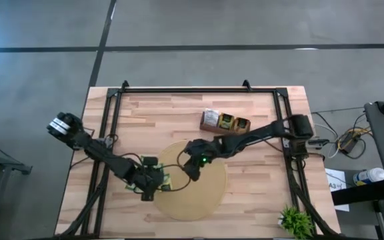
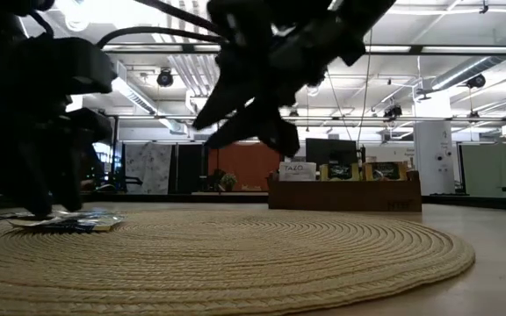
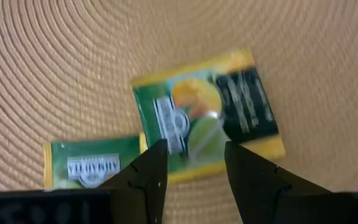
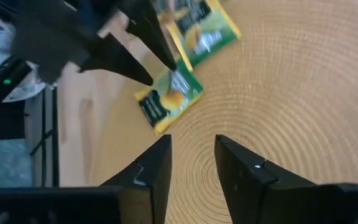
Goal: Pick & Place Tea
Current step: Put the lemon tea bag into the middle section of the wooden organizer
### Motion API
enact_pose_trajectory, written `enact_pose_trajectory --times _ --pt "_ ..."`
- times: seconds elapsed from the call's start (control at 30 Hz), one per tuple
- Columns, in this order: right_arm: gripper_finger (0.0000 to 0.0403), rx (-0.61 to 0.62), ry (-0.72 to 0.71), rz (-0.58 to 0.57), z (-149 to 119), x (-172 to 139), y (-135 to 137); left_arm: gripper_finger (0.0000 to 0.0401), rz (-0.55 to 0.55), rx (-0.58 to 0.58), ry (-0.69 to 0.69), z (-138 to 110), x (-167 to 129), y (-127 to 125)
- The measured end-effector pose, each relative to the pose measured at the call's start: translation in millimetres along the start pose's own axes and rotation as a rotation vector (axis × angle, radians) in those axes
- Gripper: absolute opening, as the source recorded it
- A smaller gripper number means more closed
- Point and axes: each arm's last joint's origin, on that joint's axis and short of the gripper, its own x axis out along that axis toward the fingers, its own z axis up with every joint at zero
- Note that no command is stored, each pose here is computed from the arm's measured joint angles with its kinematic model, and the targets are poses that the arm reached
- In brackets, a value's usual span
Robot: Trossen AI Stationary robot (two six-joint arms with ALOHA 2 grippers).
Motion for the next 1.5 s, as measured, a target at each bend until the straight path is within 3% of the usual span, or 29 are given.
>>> enact_pose_trajectory --times 0.3,0.43,0.73,0.87,0.97,1.2,1.37,1.5 --pt "0.0115 0.096 0.072 -0.018 -22 24 1 0.0154 -0.015 -0.032 -0.062 6 18 -6" --pt "0.0116 0.121 0.079 -0.027 -29 26 3 0.0154 0.024 -0.119 -0.069 7 30 -6" --pt "0.0112 0.155 0.070 -0.096 -45 27 10 0.0154 0.094 -0.732 -0.241 23 38 16" --pt "0.0112 0.199 0.039 -0.148 -51 28 7 0.0154 0.083 -0.897 -0.278 28 40 24" --pt "0.0112 0.229 0.026 -0.167 -52 28 4 0.0154 0.073 -0.861 -0.282 31 34 24" --pt "0.0111 0.217 0.014 -0.168 -52 28 4 0.0153 0.071 -0.543 -0.322 49 9 19" --pt "0.0111 0.162 -0.016 -0.187 -50 28 3 0.0153 0.072 -0.622 -0.310 47 5 20" --pt "0.0111 0.144 -0.025 -0.196 -44 27 -3 0.0153 0.020 -0.608 -0.298 44 9 14"
